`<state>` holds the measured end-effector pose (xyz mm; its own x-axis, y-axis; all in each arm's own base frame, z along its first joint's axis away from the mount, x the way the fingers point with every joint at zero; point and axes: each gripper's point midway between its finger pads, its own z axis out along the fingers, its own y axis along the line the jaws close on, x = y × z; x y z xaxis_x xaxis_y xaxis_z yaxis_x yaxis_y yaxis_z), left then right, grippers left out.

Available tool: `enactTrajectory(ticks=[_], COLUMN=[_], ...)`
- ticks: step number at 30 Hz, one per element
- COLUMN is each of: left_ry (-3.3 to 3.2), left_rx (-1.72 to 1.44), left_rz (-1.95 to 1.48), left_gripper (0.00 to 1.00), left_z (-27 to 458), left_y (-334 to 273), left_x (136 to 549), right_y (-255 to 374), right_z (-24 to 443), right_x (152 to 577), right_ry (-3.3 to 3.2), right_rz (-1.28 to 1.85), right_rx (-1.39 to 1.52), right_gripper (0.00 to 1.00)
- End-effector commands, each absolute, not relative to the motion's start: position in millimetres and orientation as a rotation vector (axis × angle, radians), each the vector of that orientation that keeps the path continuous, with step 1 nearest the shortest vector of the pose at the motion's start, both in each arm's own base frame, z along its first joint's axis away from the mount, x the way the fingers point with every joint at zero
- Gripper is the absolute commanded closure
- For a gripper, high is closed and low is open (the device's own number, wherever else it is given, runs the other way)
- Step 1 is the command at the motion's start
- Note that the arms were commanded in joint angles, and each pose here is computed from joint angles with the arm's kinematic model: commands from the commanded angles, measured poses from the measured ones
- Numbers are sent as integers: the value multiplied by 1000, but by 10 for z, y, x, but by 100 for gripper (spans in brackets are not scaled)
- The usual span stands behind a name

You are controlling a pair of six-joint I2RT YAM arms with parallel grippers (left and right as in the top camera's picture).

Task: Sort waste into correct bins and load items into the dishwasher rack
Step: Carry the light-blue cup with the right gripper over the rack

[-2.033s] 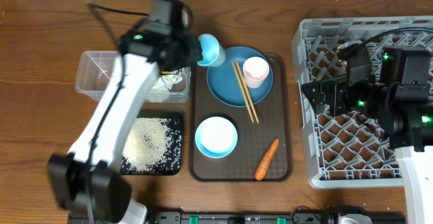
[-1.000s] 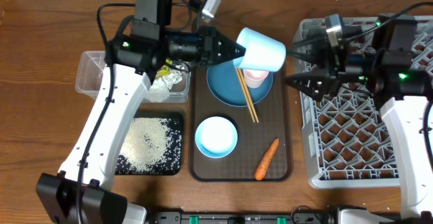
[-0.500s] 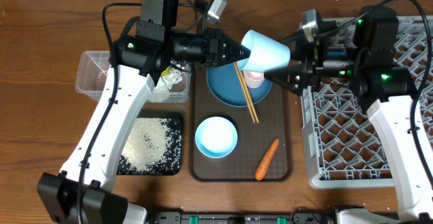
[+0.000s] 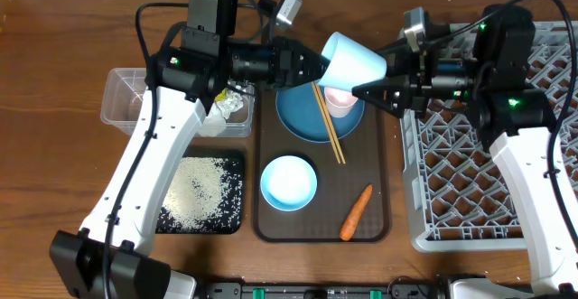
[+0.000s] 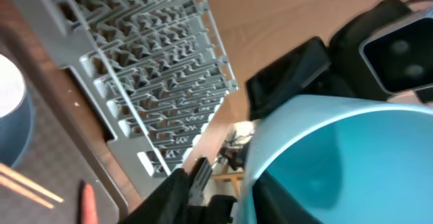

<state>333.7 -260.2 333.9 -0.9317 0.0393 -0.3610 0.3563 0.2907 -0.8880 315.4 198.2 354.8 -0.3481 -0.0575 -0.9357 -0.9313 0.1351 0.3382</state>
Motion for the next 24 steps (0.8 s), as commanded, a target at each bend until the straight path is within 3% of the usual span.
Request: enactTrajectory(ticks=[1,10,18,24], left_ry=[2322,2355,2483,2579], left_rx=[268,-4,-131,-211], left_rz=[-1564,-1283,-1020,-810], left_gripper=[64,59,60,60], left_z=[3212,2991,2638,2401], left_y=[-2485,-1879,-1509,-1272], left_x=[3528,3985,4008,3954], right_y=[1875,1491,461,-95], right_z=[3608,3396,2591,2612], right_x=[3219,3483,3920,3982], right_ry=[1610,1799,2263,2337], right_rz=[1333,1241,670,299], right_rx=[-930,-697,-121,89], right_gripper=[61,65,68,71])
